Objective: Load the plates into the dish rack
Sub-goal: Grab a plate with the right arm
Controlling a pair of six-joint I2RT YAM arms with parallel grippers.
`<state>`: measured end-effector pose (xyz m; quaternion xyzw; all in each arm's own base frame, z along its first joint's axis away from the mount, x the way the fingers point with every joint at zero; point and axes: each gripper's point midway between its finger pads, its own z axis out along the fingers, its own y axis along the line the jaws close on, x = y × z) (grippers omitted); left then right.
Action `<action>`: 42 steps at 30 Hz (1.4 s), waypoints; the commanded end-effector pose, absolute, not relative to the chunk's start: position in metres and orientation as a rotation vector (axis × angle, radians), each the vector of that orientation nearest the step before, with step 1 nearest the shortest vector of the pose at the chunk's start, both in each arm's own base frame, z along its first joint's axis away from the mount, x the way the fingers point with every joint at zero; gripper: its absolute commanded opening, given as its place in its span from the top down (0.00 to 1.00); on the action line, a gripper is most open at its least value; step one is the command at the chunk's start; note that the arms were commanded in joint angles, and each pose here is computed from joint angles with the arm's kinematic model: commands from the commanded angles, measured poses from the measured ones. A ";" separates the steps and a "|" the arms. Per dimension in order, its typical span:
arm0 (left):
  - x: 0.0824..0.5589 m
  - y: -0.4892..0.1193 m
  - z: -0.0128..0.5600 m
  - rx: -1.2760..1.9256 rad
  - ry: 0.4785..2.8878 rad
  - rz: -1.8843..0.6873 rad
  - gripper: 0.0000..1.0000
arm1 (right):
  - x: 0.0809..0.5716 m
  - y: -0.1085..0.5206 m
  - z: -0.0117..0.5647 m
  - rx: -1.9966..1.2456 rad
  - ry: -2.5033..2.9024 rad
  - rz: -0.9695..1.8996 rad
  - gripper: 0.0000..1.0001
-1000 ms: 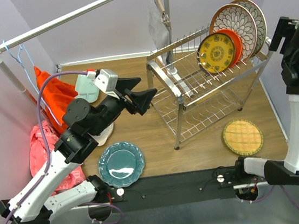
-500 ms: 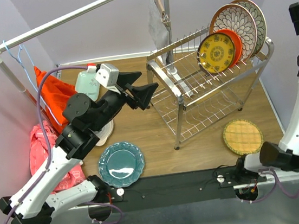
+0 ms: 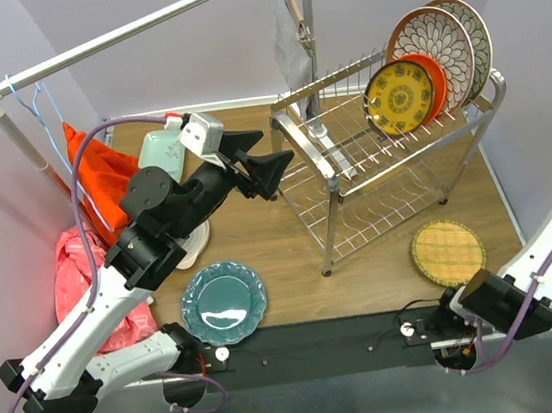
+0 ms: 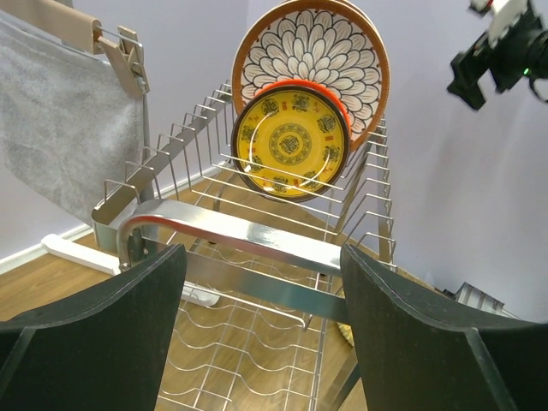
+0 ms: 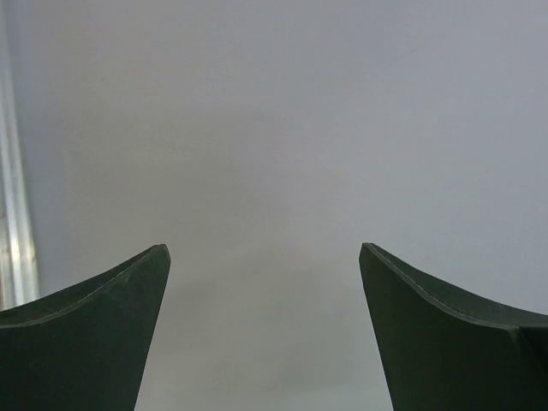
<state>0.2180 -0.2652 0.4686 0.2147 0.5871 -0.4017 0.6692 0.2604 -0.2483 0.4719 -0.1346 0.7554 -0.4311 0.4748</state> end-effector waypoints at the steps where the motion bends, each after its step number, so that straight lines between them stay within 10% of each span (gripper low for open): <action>1: 0.215 -0.258 0.486 0.466 1.287 -0.910 0.18 | 0.247 -0.212 0.407 -0.510 1.957 -0.862 0.00; 22: 0.220 -0.263 0.488 0.469 1.310 -0.924 0.18 | 0.170 -0.123 0.149 -0.581 2.625 0.233 0.00; 42: 0.226 -0.274 0.487 0.468 1.332 -0.955 0.19 | 0.171 -0.151 0.042 -0.380 2.760 0.451 0.13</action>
